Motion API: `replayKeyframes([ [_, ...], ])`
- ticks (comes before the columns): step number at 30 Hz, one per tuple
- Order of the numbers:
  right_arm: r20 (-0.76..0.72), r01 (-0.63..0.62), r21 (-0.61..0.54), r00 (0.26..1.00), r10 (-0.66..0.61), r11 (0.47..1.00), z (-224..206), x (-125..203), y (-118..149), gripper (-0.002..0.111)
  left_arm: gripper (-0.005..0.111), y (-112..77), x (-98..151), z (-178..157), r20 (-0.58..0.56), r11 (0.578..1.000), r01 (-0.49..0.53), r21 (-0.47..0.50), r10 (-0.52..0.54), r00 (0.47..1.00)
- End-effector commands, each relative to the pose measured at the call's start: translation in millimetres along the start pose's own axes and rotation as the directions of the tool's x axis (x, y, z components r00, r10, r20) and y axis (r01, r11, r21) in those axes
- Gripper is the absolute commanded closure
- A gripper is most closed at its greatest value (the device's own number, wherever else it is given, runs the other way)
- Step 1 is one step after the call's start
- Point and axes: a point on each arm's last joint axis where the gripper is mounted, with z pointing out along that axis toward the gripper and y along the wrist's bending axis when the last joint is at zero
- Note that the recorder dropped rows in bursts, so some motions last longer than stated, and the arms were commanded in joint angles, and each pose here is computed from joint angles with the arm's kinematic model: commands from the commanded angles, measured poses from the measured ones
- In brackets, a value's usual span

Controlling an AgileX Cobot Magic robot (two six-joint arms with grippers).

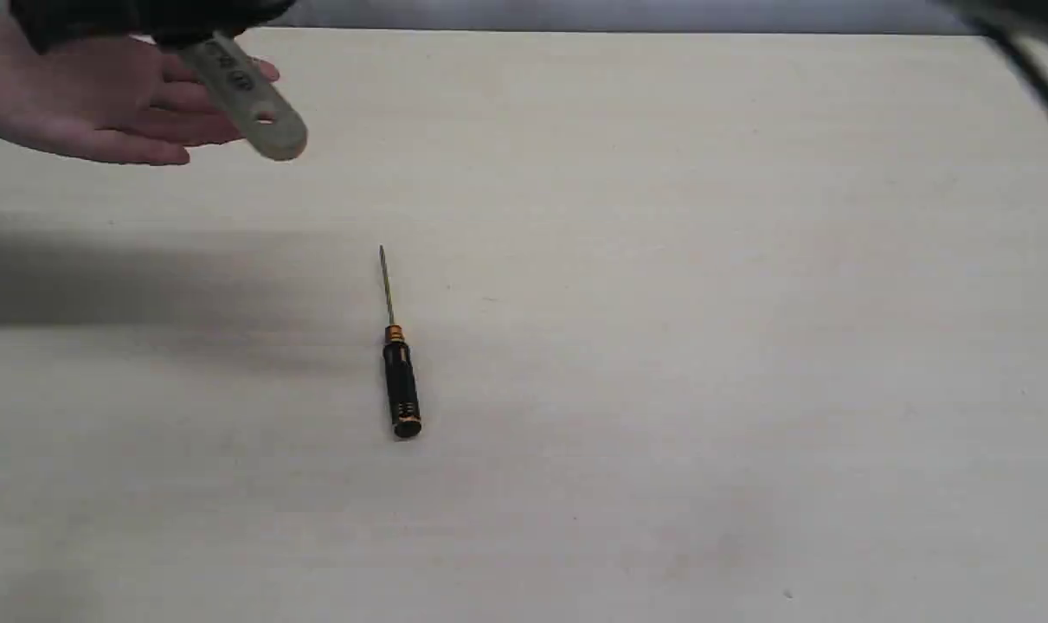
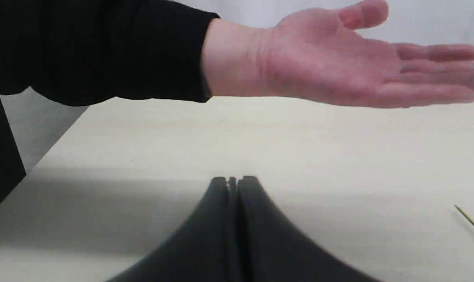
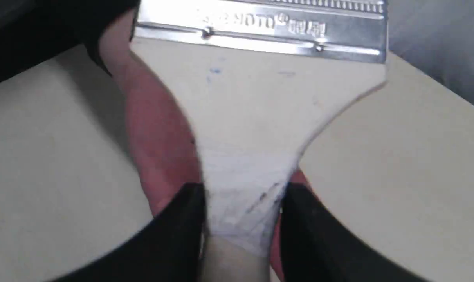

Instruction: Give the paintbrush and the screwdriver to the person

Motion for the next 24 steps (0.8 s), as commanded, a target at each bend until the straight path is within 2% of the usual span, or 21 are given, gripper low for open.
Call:
replayKeyframes([
  [1, -0.033, 0.023, -0.012, 0.999, -0.023, 1.0, 34.6, 9.0, 1.8, 0.096, 0.107, -0.5, -0.4, 0.0, 0.011, 1.0, 0.005, 0.007, -0.005, 1.0],
  [7, -0.107, 0.032, -0.009, 0.994, -0.033, 0.999, 64.7, 28.6, 0.8, 0.062, 0.107, -0.5, -0.4, 0.0, 0.011, 1.0, 0.005, 0.007, -0.005, 1.0],
  [9, -0.114, 0.043, -0.009, 0.993, -0.044, 0.999, 63.7, 28.7, 0.7, 0.056, 0.107, -0.5, -0.4, 0.0, 0.011, 1.0, 0.005, 0.007, -0.005, 1.0],
  [17, -0.085, 0.106, 0.039, 0.991, -0.102, 0.994, 28.2, 7.6, -4.2, 0.057, 0.107, -0.5, -0.4, 0.0, 0.011, 1.0, 0.005, 0.007, -0.005, 1.0],
  [24, -0.159, 0.101, 0.175, 0.985, -0.073, 0.979, -23.9, -6.1, -16.4, 0.057, 0.107, -0.5, -0.4, 0.0, 0.011, 1.0, 0.005, 0.007, -0.005, 1.0],
])
